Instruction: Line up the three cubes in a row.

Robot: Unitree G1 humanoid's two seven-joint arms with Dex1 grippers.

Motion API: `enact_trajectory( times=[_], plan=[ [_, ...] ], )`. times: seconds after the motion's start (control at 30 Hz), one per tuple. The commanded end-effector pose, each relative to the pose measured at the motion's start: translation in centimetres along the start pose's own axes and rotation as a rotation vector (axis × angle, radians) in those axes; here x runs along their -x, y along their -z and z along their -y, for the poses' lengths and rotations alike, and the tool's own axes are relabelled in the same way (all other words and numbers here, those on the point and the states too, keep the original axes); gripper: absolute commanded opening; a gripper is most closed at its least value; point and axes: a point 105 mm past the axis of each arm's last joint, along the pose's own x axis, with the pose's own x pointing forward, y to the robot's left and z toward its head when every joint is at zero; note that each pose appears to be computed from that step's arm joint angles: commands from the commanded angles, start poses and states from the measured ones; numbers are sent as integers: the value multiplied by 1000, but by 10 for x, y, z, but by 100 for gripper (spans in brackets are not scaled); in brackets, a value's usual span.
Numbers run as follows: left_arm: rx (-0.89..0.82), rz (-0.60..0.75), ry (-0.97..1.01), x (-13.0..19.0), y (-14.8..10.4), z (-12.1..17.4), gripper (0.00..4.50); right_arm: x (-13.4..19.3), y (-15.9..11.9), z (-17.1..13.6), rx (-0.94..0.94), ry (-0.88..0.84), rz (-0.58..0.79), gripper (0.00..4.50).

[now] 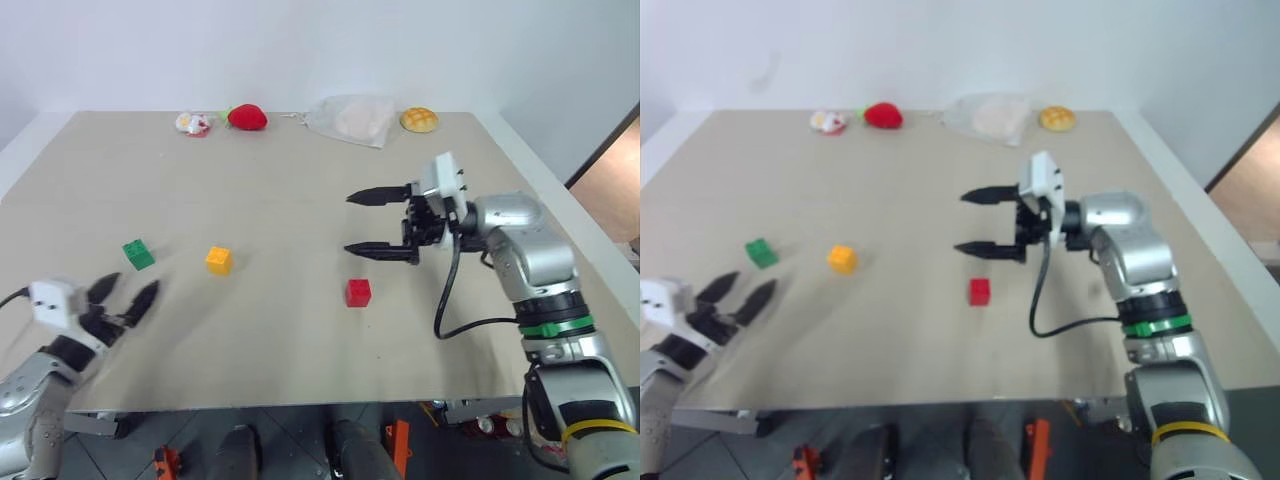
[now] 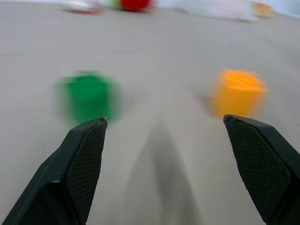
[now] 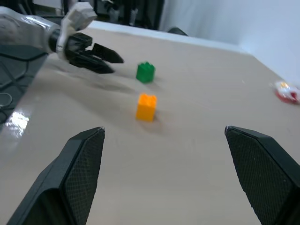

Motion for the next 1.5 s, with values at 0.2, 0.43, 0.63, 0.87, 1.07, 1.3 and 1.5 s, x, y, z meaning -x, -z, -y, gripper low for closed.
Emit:
enact_trajectory(
  times=[0.2, 0.43, 0.63, 0.87, 1.07, 1.3, 1.5],
  plan=[
    [-35, 67, -104, -4, -9, -14, 410, -23, -4, -17, 21, -38, 28, 426],
    [-79, 34, -96, -19, -7, -27, 410, -27, -4, -17, 11, -32, 43, 426],
    [-77, -14, -41, -30, 2, -16, 410, -23, -4, -19, 2, -22, 41, 426],
    [-37, -4, -77, -48, -2, -1, 410, -20, -2, -22, -12, -11, 36, 426],
    [-13, -2, -191, -59, -5, -6, 410, -20, 0, -24, -23, -17, 34, 426],
    [2, -18, -201, -68, -4, 9, 410, -23, -7, -27, -31, -34, 59, 426],
    [16, -35, -212, -74, -2, 17, 410, -23, -9, -28, -34, -40, 65, 426]
  ],
)
